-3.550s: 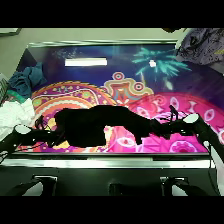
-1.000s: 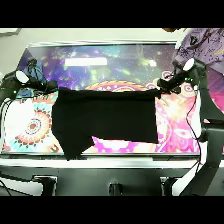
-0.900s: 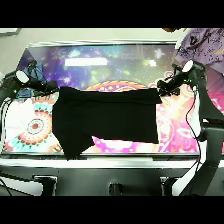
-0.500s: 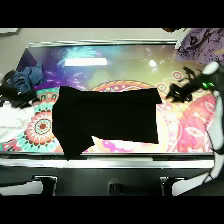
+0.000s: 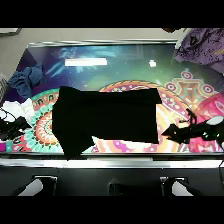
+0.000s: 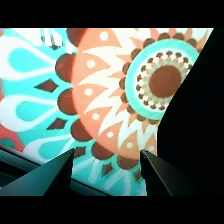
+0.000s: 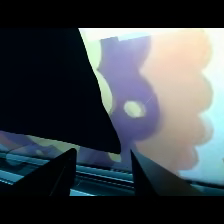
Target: Fold the clothes and pants, and hang the long-sleeved shirts on hangers.
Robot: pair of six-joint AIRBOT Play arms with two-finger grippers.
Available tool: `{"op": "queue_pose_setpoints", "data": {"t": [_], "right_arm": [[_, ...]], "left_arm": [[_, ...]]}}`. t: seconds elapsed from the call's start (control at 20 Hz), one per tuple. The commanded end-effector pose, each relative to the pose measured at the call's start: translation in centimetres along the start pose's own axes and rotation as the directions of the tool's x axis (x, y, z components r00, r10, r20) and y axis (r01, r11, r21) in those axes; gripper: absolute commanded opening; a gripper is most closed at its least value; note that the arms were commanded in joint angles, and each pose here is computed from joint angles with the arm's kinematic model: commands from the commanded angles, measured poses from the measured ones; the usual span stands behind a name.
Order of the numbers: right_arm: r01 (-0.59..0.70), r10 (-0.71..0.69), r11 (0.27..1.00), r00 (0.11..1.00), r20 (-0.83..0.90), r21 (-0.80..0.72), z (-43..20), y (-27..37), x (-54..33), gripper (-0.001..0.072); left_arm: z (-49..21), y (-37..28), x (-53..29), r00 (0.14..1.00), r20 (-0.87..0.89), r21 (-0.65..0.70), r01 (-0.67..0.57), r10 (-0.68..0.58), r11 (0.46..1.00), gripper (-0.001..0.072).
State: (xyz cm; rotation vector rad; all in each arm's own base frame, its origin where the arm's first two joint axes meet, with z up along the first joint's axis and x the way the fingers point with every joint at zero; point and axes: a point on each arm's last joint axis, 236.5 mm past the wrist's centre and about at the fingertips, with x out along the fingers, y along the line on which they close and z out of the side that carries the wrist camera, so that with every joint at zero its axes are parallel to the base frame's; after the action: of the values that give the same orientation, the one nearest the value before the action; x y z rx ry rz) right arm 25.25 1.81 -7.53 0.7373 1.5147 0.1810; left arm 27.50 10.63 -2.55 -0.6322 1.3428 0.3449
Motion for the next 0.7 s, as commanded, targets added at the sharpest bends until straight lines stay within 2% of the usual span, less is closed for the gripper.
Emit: {"op": "queue_pose_setpoints", "data": {"t": [0.0, 0.35, 0.65], "right_arm": [[-0.037, 0.036, 0.999, 0.998, 0.044, 0.008, -1.1, -0.3, 2.0, 0.0428], [-0.081, 0.080, 0.995, 0.997, 0.014, 0.053, -1.2, -0.1, 3.2, 0.0428], [-0.158, 0.167, 0.979, 0.984, -0.057, 0.133, -1.7, 0.4, 5.2, 0.0425]], "left_arm": [[-0.4, -0.3, 0.3, 1.000, 0.008, 0.000, 0.010, -0.010, 1.000, 0.0481], [-0.5, -1.3, 0.5, 1.000, 0.009, 0.019, 0.026, -0.026, 0.999, 0.0481], [-0.6, -3.4, 0.6, 0.993, -0.003, -0.021, 0.117, -0.117, 0.993, 0.0481]]}}
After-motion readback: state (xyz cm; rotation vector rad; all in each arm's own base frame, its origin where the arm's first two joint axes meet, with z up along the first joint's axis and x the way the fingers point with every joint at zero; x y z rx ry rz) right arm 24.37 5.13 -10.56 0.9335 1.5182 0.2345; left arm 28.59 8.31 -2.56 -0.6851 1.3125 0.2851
